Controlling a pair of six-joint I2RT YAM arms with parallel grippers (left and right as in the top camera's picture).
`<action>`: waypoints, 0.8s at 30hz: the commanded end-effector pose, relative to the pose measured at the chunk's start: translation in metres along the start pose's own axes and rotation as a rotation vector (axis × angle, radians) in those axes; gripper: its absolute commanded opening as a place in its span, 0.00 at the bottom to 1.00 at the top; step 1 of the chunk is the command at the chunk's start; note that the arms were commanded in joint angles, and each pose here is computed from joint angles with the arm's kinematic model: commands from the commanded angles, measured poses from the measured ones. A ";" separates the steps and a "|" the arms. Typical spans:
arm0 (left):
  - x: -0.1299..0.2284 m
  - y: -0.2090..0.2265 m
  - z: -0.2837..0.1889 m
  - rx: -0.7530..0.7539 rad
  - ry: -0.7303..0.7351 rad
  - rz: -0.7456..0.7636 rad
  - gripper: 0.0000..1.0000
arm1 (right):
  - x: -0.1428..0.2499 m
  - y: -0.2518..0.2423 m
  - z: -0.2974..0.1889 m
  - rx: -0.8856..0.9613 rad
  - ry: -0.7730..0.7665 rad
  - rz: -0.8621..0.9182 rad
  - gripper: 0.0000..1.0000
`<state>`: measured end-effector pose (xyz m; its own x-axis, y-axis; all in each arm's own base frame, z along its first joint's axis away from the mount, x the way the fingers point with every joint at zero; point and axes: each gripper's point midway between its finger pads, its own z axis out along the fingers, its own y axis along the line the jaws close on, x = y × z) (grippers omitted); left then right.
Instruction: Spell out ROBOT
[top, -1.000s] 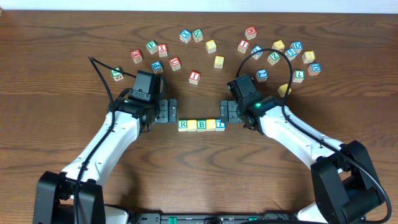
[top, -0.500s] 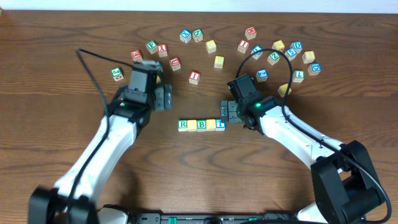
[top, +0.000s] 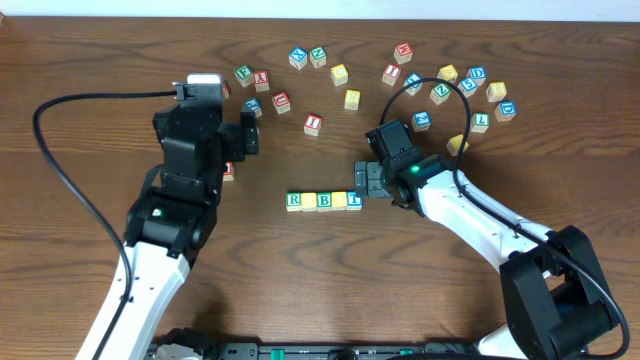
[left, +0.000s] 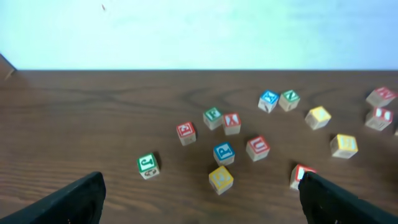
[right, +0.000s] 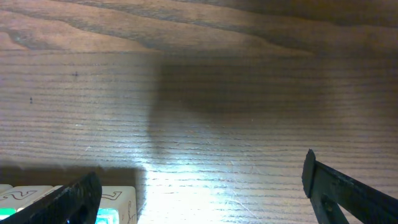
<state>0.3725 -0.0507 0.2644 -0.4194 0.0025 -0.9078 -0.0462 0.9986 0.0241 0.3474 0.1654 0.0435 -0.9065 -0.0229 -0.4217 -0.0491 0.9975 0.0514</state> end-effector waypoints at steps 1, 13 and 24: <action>-0.013 0.011 -0.015 -0.023 -0.068 -0.008 0.97 | 0.000 -0.001 -0.002 0.006 -0.009 0.004 0.99; 0.003 0.044 -0.065 -0.048 -0.292 -0.094 0.97 | 0.000 0.000 -0.002 0.006 -0.009 0.004 0.99; 0.039 0.062 -0.090 -0.044 -0.533 -0.197 0.97 | 0.000 0.000 -0.002 0.006 -0.009 0.004 0.99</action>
<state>0.2795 0.0005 0.2714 0.0752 -0.1320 -0.9884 -0.1088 0.9842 -0.1397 0.3474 0.1651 0.0434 -0.9063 -0.0229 -0.4219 -0.0485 0.9976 0.0500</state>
